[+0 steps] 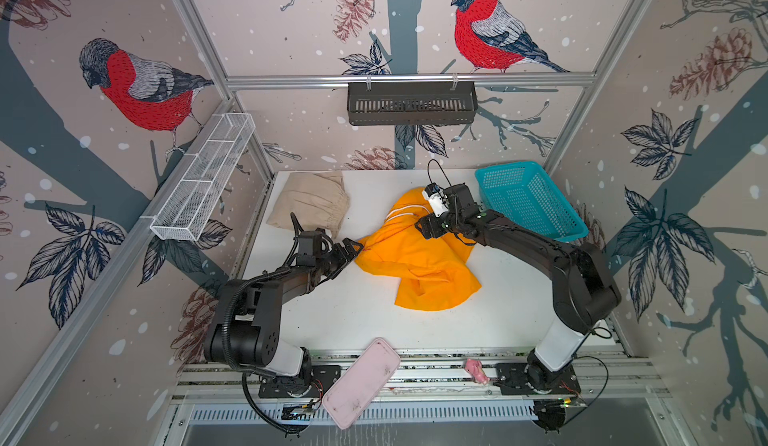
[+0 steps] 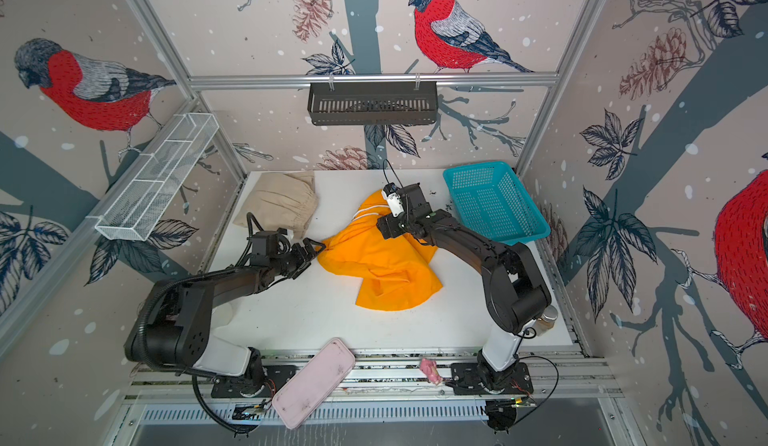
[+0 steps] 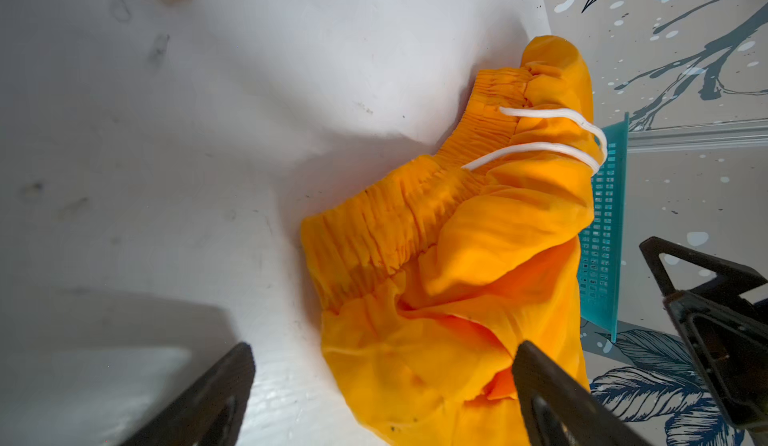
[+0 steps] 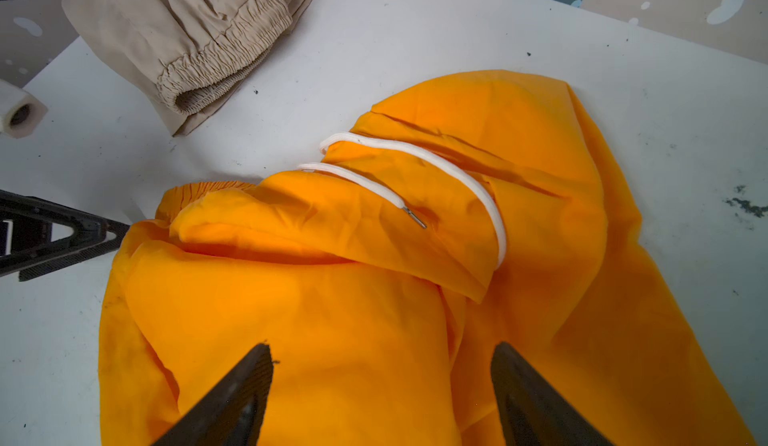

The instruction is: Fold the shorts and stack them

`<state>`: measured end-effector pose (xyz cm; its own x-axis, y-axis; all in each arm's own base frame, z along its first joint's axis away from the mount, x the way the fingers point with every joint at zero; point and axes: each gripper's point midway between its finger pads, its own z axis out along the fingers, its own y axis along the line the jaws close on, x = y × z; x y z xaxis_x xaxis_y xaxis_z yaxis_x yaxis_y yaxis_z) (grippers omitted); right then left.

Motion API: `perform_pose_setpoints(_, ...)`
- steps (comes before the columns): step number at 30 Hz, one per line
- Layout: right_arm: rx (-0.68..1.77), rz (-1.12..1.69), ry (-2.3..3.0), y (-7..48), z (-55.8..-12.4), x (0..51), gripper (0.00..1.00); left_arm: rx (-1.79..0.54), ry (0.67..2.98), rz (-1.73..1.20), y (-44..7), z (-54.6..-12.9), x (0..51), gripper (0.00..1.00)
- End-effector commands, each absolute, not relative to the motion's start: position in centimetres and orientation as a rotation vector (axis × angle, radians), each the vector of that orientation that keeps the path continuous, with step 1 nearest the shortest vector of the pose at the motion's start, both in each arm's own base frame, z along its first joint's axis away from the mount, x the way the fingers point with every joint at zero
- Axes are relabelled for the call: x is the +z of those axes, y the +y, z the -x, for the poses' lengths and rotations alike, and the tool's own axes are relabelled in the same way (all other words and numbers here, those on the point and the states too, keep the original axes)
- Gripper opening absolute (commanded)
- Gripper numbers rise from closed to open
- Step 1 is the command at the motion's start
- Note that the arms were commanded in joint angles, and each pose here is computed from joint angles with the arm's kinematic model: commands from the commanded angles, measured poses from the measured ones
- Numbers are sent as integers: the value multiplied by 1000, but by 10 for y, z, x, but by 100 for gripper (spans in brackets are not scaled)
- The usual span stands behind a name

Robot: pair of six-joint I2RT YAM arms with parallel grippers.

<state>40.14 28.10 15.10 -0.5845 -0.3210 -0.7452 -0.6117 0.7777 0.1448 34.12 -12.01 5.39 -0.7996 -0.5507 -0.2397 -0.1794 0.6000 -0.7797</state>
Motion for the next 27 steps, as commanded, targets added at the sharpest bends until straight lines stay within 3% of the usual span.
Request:
perform_pose_setpoints(1, 546, 651, 2156, 279, -414, 172, 85, -1138, 2311, 548, -129, -350, 60, 97)
perform_pose_setpoints(5, 546, 638, 2131, 269, -423, 184, 86, -1151, 2309, 534, -134, -356, 52, 92)
perform_pose_setpoints(10, 553, 609, 2105, 256, -432, 198, 89, -1217, 2307, 495, -147, -368, 48, 72)
perform_pose_setpoints(13, 575, 614, 2086, 252, -435, 202, 89, -1197, 2314, 468, -147, -374, 46, 44)
perform_pose_setpoints(16, 572, 640, 2095, 249, -440, 199, 89, -1047, 2376, 402, -139, -387, 48, 2)
perform_pose_setpoints(22, 646, 803, 2137, 258, -438, 189, 91, -570, 2423, 165, -102, -421, 100, 0)
perform_pose_setpoints(27, 651, 870, 2151, 262, -437, 188, 92, -405, 2311, -77, -103, -436, 169, 0)
